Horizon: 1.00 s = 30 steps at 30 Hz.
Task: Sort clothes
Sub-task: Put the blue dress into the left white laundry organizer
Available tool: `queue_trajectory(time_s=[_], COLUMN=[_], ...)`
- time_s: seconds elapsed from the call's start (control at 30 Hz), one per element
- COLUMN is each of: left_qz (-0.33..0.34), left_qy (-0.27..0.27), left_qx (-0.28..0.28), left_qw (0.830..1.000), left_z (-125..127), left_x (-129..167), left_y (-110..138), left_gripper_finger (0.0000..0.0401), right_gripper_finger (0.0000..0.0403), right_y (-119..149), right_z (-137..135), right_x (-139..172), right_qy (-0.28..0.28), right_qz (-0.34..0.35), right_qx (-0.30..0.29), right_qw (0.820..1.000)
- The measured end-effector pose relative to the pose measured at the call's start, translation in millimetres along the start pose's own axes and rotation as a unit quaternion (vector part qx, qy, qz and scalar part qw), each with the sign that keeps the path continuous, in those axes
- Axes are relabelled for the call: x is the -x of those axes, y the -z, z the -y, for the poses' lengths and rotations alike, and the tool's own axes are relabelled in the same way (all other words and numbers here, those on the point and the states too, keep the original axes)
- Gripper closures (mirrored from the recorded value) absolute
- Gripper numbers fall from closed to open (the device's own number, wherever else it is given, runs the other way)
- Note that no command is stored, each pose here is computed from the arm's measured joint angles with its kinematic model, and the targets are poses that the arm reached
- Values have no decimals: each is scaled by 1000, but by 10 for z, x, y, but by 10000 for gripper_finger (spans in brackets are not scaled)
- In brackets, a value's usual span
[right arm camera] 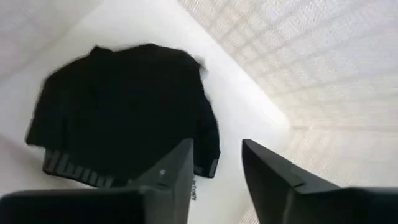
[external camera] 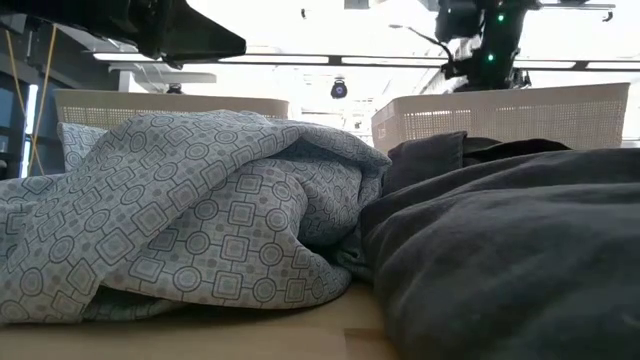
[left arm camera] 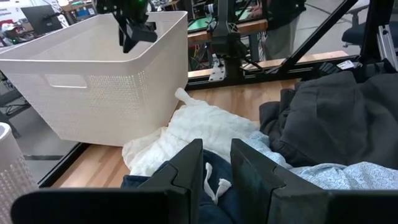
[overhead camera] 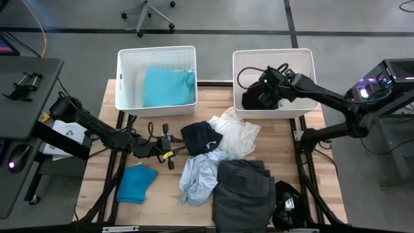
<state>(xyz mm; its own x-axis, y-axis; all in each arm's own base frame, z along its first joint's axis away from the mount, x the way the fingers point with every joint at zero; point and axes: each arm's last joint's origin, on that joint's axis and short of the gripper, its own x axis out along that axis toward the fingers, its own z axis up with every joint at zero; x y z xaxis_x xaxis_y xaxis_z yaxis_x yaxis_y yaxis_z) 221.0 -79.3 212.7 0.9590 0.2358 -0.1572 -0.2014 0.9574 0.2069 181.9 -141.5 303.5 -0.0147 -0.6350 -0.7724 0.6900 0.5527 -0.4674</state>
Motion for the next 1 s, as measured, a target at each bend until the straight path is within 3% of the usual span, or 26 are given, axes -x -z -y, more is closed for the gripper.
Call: queue_trajectory(time_s=[0.13,0.3,0.6,0.83,1.0], left_qz=[0,0,0,0,2], left_qy=[0,0,0,0,0], left_qx=[4,8,17,17,20], left_qw=[1000,1000,1000,1000,1000], left_z=[0,0,0,0,-1], left_x=[0,0,0,0,0], left_y=[0,0,0,-1,-5], left_gripper_finger=[331,331,331,331,331], right_gripper_finger=[245,238,243,263,269], right_y=[-39,-70,166,491,761], right_z=[76,134,-144,-492,-968], right_x=[46,285,901,1429,1723], right_qy=[-6,-31,-109,-165,-233], right_qz=[-2,23,130,235,309], right_qx=[-7,-27,2,14,65], right_qw=[1000,999,985,958,920])
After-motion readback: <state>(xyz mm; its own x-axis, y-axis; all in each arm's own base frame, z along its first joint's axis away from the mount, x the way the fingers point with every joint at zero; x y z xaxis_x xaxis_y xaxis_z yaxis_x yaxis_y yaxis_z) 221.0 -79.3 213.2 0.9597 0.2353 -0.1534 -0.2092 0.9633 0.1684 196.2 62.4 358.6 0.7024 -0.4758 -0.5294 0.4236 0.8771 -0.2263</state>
